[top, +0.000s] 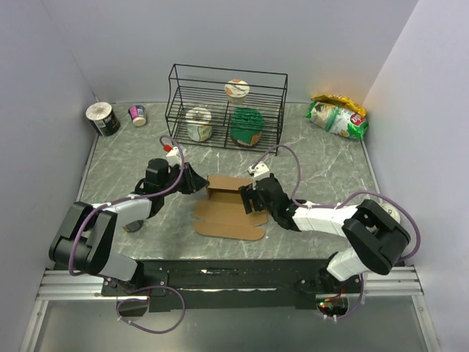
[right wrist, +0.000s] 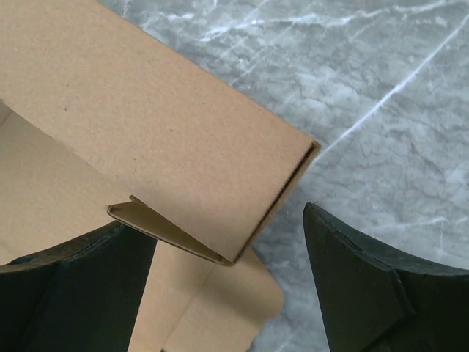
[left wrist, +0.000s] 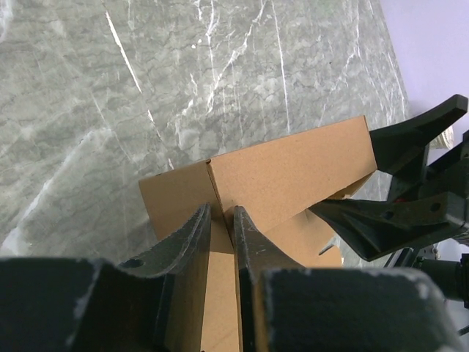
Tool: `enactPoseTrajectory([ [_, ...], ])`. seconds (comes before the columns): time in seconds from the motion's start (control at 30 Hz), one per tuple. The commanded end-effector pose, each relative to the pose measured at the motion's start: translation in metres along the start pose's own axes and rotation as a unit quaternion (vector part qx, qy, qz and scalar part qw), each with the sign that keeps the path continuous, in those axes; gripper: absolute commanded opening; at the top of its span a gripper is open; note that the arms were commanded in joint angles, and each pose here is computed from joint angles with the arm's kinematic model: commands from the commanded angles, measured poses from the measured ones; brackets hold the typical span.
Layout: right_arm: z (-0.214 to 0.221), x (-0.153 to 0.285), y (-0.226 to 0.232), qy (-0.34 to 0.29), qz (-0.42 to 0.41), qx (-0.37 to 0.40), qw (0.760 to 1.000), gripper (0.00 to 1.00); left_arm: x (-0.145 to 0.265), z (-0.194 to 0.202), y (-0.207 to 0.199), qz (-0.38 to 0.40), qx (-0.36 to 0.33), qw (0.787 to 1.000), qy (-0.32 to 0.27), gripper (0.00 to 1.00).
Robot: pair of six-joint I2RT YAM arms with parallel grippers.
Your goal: Fold the paper box
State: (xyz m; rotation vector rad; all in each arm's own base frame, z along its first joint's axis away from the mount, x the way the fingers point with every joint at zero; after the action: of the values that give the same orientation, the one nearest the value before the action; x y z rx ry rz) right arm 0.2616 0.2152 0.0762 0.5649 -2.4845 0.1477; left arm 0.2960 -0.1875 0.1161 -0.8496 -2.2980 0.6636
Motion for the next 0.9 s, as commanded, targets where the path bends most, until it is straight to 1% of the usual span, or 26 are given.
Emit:
enactPoseTrajectory([
  [0.0,-0.021,-0.007,0.002,-0.075,0.003,0.008,0.997,0.85,-0.002,0.012,0.010,-0.013,-0.001,0.999,0.030,0.22],
  [0.13,-0.018,-0.013,0.002,-0.081,0.005,0.010,0.997,0.79,-0.002,0.013,0.010,-0.012,0.000,0.999,0.031,0.21],
  [0.23,-0.018,-0.015,0.001,-0.089,0.011,0.002,0.996,0.68,-0.002,0.013,0.010,-0.010,0.000,0.999,0.032,0.21],
  [0.3,-0.020,-0.015,0.000,-0.098,0.017,-0.006,0.995,0.64,-0.002,0.013,0.009,-0.007,0.000,0.999,0.034,0.21],
  [0.33,-0.020,-0.016,0.000,-0.100,0.019,-0.013,0.995,0.60,-0.002,0.013,0.008,-0.004,0.000,0.999,0.033,0.21],
  [0.37,-0.021,-0.016,-0.003,-0.104,0.028,-0.018,0.994,0.58,-0.002,0.013,0.008,-0.001,0.000,0.999,0.033,0.21],
  [0.4,-0.020,-0.018,-0.003,-0.102,0.033,-0.020,0.994,0.55,-0.002,0.013,0.007,0.001,0.000,0.999,0.034,0.21],
  [0.43,-0.018,-0.019,-0.003,-0.096,0.036,-0.022,0.994,0.51,-0.003,0.013,0.007,0.002,0.000,0.999,0.033,0.21],
  [0.5,-0.018,-0.021,-0.005,-0.092,0.044,-0.025,0.994,0.47,-0.002,0.012,0.005,0.006,0.000,0.999,0.032,0.21],
  [0.53,-0.017,-0.022,-0.005,-0.089,0.049,-0.031,0.994,0.43,-0.002,0.012,0.005,0.008,-0.001,0.999,0.031,0.22],
  [0.67,-0.014,-0.022,-0.008,-0.082,0.062,-0.044,0.994,0.42,-0.001,0.010,0.001,0.018,-0.003,1.000,0.026,0.24],
  [0.77,-0.013,-0.022,-0.005,-0.073,0.058,-0.050,0.994,0.41,-0.001,0.007,-0.002,0.024,-0.002,0.999,0.023,0.29],
  [0.83,-0.013,-0.022,-0.004,-0.067,0.054,-0.050,0.995,0.35,-0.002,0.003,-0.004,0.024,0.000,1.000,0.017,0.39],
  [0.87,-0.012,-0.022,-0.003,-0.063,0.050,-0.050,0.995,0.32,-0.002,-0.002,-0.006,0.024,0.002,1.000,0.010,0.46],
])
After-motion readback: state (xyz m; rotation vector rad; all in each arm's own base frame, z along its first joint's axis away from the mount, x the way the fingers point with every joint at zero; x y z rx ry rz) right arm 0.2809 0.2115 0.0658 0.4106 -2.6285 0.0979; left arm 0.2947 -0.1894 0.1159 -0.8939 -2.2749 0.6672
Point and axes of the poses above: each gripper's point midway between its finger pads, its own x axis back along the fingers, its own y axis along the line the jaws close on, z = x × y, the point moved 4 cm from there along x, back along the fingers, and after that the axes turned 1 degree about -x, right-handed, at the moved point
